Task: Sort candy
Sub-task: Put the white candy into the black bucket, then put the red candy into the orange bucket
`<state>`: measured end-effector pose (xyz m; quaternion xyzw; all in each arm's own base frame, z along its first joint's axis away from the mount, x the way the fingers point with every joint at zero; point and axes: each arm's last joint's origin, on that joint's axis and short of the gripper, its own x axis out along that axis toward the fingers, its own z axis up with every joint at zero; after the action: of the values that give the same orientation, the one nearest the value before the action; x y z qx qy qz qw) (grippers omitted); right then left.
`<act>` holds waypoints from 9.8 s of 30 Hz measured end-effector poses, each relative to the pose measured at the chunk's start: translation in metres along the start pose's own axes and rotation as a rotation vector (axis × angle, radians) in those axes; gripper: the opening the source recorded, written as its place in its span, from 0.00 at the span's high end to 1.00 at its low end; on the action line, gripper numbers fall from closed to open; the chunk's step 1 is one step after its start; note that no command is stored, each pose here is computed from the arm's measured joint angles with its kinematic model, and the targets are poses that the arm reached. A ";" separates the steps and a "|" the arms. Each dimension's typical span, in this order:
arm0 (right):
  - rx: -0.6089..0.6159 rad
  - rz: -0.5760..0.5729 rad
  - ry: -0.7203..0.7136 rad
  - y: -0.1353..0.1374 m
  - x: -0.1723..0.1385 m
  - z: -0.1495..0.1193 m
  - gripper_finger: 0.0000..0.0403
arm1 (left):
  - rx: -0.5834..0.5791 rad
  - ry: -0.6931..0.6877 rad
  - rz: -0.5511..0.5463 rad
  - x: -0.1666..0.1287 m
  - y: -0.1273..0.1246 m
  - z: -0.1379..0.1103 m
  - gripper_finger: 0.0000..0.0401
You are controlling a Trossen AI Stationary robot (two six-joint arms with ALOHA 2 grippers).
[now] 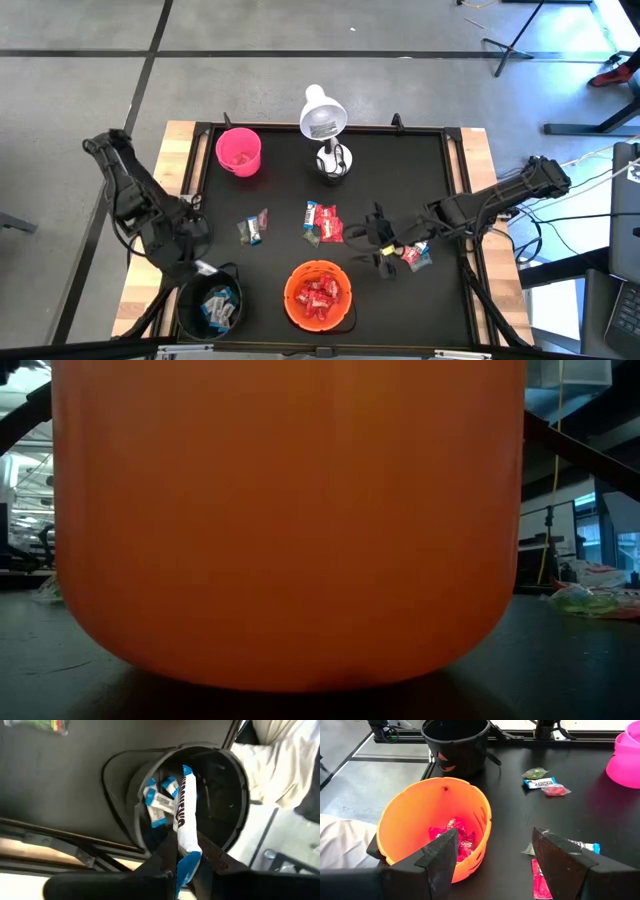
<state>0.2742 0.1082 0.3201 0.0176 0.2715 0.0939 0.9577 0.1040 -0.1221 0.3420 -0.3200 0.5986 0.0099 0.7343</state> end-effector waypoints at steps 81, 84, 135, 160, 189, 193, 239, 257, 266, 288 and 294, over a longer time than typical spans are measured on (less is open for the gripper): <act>0.094 -0.093 0.223 -0.180 0.123 -0.139 0.37 | 0.447 -1.437 0.120 0.063 0.077 0.099 0.69; 0.106 -0.096 0.216 -0.182 0.131 -0.145 0.37 | 0.422 -1.442 0.127 0.062 0.080 0.102 0.69; 0.108 -0.271 0.022 -0.171 0.067 -0.081 1.00 | 0.338 -1.229 0.198 0.111 0.093 0.133 0.69; 0.072 -0.270 -0.060 -0.170 0.062 -0.071 1.00 | 0.207 -1.185 0.141 0.133 0.127 0.200 0.49; -0.086 0.147 -0.303 -0.021 0.041 -0.037 1.00 | 0.430 -1.509 -0.136 0.058 0.053 0.152 0.49; -0.069 0.137 -0.311 0.000 0.039 -0.040 1.00 | 0.424 -1.532 -0.209 0.057 0.043 0.144 0.49; 0.035 -0.110 -0.085 -0.021 0.042 -0.060 0.60 | 0.486 -1.463 -0.193 0.068 0.032 0.133 0.49; 0.326 -0.313 0.258 -0.149 0.087 -0.136 0.59 | 0.489 -1.434 -0.166 0.072 0.034 0.133 0.49; 0.348 -0.303 0.321 -0.159 0.115 -0.162 0.59 | 0.470 -1.429 -0.150 0.073 0.034 0.133 0.49; 0.407 -0.306 0.248 -0.154 0.091 -0.140 0.96 | 0.477 -1.388 -0.114 0.078 0.036 0.133 0.49; 0.399 -0.263 0.134 -0.138 0.066 -0.112 0.99 | 0.463 -1.384 -0.085 0.079 0.037 0.133 0.49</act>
<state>0.2945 -0.0166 0.1788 0.1646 0.3473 -0.0861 0.9192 0.2276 -0.0573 0.2656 -0.1002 -0.0288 0.0546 0.9931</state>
